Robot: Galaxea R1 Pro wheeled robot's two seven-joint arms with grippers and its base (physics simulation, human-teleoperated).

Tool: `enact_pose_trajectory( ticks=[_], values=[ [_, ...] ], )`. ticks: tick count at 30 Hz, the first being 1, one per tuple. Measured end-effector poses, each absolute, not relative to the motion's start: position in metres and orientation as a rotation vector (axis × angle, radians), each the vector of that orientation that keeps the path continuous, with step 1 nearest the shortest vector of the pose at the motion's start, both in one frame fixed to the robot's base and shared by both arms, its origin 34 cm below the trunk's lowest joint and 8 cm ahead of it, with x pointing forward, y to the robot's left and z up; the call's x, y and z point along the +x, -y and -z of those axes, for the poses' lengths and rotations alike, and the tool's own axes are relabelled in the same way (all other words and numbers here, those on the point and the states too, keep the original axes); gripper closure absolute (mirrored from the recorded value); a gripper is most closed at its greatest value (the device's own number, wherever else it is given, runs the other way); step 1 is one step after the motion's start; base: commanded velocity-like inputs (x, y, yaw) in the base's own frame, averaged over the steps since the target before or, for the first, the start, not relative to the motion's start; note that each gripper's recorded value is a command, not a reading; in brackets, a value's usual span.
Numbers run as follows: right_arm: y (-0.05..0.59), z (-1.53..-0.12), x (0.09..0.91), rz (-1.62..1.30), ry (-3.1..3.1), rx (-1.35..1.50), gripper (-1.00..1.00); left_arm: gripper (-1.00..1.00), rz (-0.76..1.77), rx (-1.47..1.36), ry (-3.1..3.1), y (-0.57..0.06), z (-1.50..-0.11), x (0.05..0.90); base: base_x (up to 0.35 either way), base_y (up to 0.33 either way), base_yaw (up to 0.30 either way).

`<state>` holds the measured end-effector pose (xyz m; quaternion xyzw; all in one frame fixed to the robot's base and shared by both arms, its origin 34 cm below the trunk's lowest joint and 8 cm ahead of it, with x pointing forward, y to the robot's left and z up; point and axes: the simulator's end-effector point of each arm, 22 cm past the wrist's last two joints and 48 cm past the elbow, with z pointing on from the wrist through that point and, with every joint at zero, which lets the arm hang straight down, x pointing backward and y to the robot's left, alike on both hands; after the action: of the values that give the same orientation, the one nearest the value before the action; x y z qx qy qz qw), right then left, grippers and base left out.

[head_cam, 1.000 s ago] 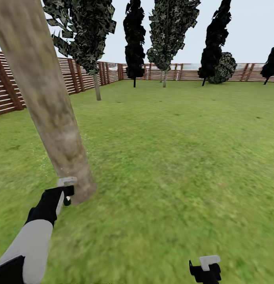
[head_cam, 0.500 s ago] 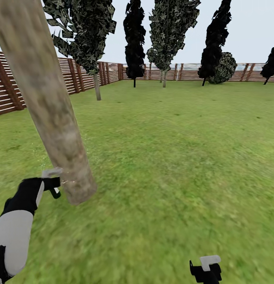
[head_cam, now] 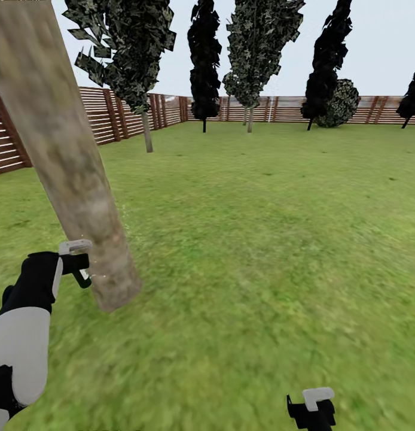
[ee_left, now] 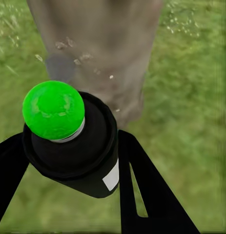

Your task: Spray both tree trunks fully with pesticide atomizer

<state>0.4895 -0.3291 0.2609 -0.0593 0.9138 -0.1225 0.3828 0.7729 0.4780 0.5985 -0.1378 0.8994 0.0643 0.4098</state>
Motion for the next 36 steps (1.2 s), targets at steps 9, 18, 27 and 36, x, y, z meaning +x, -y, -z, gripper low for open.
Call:
enact_pose_trajectory(
  ticks=[9,18,27,36],
  values=[
    [0.328,-0.261,0.489,0.31,-2.331,-0.151,-1.0,1.0,-0.167,-0.351,-2.266,-0.479,-0.597,0.772,0.009,-0.274,0.219],
    [0.329,-0.261,0.49,0.314,-2.329,-0.149,-1.0,1.0,-0.173,-0.358,-2.275,-0.48,-0.592,0.77,0.186,-0.236,0.048],
    [0.327,-0.261,0.489,0.309,-2.331,-0.151,-1.0,1.0,-0.143,-0.354,-2.307,-0.463,-0.571,0.763,0.142,-0.246,0.273],
    [0.326,-0.26,0.489,0.307,-2.332,-0.152,-1.0,1.0,-0.153,-0.382,-2.417,-0.468,-0.514,0.731,0.151,-0.103,0.095]
  ],
)
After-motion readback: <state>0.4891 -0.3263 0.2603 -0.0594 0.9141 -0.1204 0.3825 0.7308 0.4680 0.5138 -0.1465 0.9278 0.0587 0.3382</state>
